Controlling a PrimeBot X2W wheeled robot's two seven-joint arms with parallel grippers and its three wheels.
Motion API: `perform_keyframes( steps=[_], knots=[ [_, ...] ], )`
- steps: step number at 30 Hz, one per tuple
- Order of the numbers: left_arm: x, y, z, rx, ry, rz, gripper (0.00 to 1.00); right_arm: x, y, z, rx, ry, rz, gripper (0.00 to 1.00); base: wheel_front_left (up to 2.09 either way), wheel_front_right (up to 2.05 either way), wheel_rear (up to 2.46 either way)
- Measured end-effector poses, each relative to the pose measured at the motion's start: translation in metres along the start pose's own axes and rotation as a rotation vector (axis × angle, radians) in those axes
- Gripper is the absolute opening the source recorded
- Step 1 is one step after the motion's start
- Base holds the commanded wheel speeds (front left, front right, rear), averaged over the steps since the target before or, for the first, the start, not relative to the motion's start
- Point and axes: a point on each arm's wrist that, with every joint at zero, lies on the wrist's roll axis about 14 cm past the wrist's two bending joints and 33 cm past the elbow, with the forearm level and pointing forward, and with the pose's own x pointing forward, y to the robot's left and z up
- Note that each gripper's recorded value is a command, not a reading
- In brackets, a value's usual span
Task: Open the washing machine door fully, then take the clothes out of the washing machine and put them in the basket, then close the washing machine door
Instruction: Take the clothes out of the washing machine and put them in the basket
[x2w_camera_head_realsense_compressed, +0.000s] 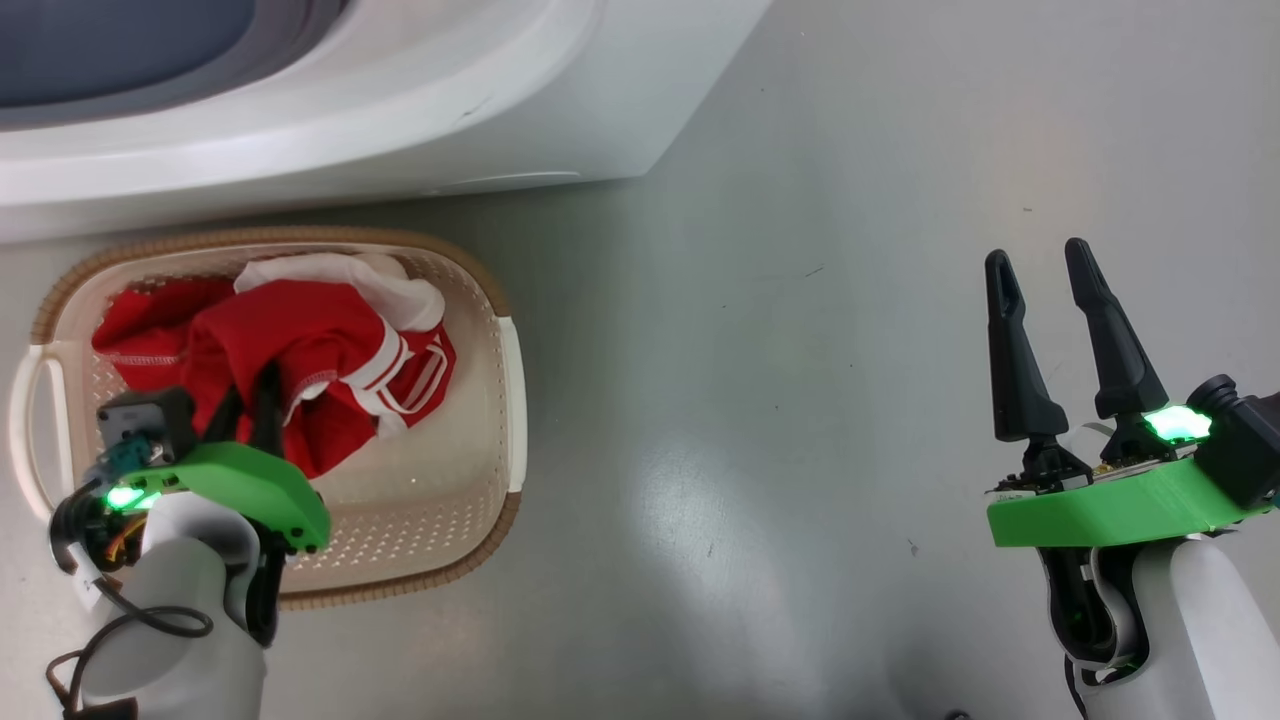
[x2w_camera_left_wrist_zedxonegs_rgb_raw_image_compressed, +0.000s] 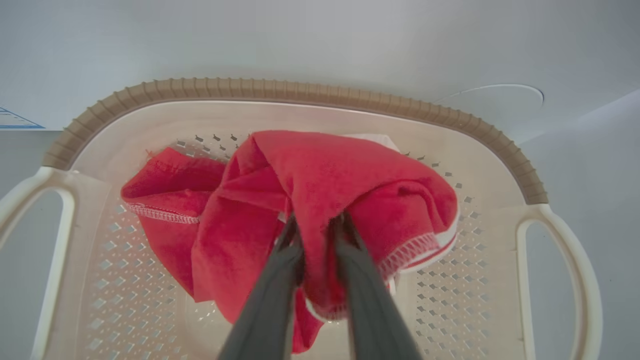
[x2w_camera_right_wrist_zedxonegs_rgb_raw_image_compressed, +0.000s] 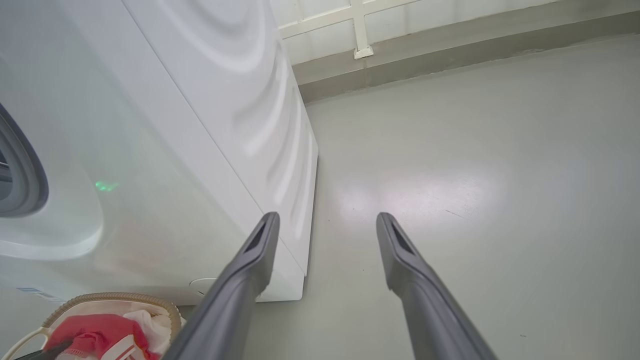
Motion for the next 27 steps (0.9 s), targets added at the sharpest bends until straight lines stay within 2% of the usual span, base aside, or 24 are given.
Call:
perform_keyframes(
  steps=[2,3,15,27],
  knots=[
    [0.000,0.001,0.001,-0.002,-0.001,0.004,0.88,0.000,0.001,0.000,0.000,-0.001,0.001,1.00,0.00,0.00,0.00],
    [0.000,0.001,0.002,-0.003,-0.001,0.005,1.00,0.000,0.001,0.001,0.001,-0.002,0.002,1.00,0.00,0.00,0.00],
    [-0.012,0.003,0.038,-0.020,-0.098,0.016,1.00,-0.003,0.011,0.019,0.005,-0.041,0.026,1.00,0.00,0.00,0.00],
    [-0.054,0.002,0.083,-0.025,-0.260,0.015,1.00,-0.018,0.033,0.050,0.010,-0.105,0.081,1.00,0.00,0.00,0.00]
  ],
)
